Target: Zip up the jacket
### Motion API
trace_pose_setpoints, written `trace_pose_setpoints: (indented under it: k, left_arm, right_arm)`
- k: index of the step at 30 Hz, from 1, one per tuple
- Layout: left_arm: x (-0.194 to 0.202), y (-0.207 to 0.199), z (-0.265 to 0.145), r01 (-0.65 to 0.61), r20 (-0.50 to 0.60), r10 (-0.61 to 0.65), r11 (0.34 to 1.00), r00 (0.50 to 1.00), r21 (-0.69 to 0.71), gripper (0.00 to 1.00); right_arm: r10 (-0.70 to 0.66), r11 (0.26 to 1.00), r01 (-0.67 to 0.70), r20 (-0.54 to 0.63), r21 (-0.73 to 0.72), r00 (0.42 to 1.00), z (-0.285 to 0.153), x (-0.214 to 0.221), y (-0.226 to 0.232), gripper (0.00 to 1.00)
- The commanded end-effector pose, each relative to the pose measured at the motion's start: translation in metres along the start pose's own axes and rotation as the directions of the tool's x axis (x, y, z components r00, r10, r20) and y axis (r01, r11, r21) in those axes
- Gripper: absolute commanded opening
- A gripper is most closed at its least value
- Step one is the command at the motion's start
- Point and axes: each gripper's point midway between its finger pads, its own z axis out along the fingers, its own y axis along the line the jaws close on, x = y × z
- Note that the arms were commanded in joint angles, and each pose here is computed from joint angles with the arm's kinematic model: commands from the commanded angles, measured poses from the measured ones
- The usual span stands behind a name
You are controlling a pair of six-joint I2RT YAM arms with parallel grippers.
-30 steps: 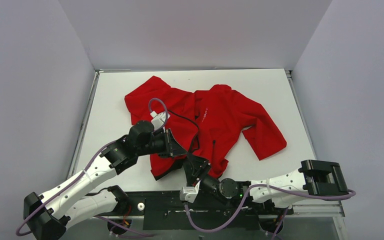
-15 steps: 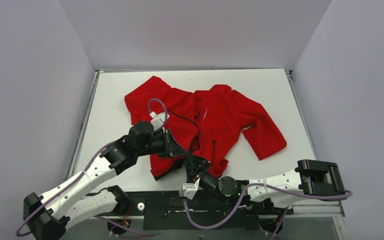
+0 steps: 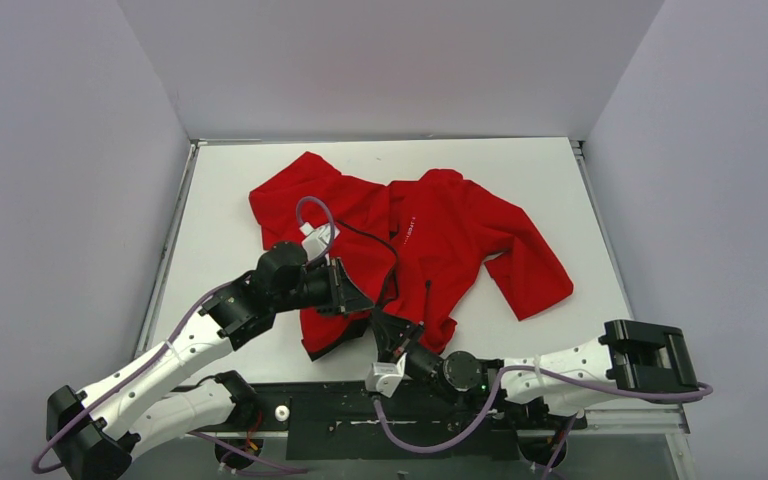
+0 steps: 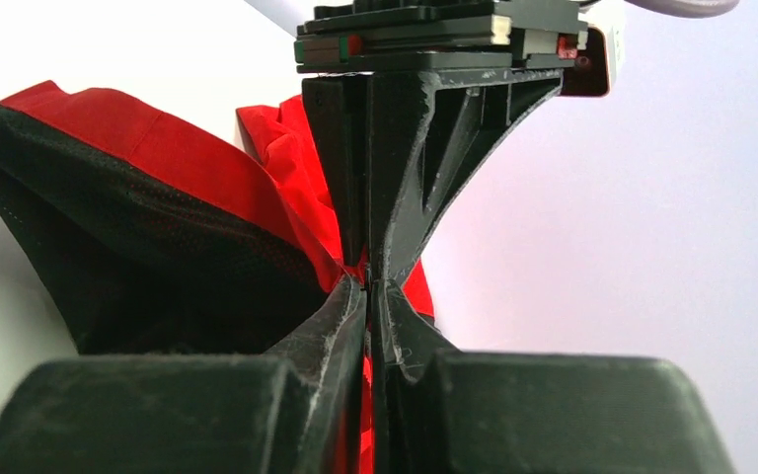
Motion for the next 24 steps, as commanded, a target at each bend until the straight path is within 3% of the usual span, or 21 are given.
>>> trace_pose_setpoints:
  k: [1,10,24]
  left_arm:
    - [-0.007,-0.014,-0.003,-0.042,0.029,0.04,0.997,0.999,0.066,0.0]
    - [-0.004,-0.014,-0.005,-0.082,0.029,0.08,0.993,0.996,0.079,0.0]
    - [0.0,-0.014,-0.006,-0.133,0.016,0.132,0.986,0.991,0.098,0.0]
  right_arm:
    - [0.168,0.982,-0.173,0.079,0.069,0.983,-0.005,-0.011,-0.026,0.0]
    - [0.393,0.917,-0.398,0.134,0.013,0.91,-0.005,-0.001,-0.043,0.0]
    - [0.608,0.79,-0.613,0.13,0.004,0.783,0.001,0.028,-0.055,0.0]
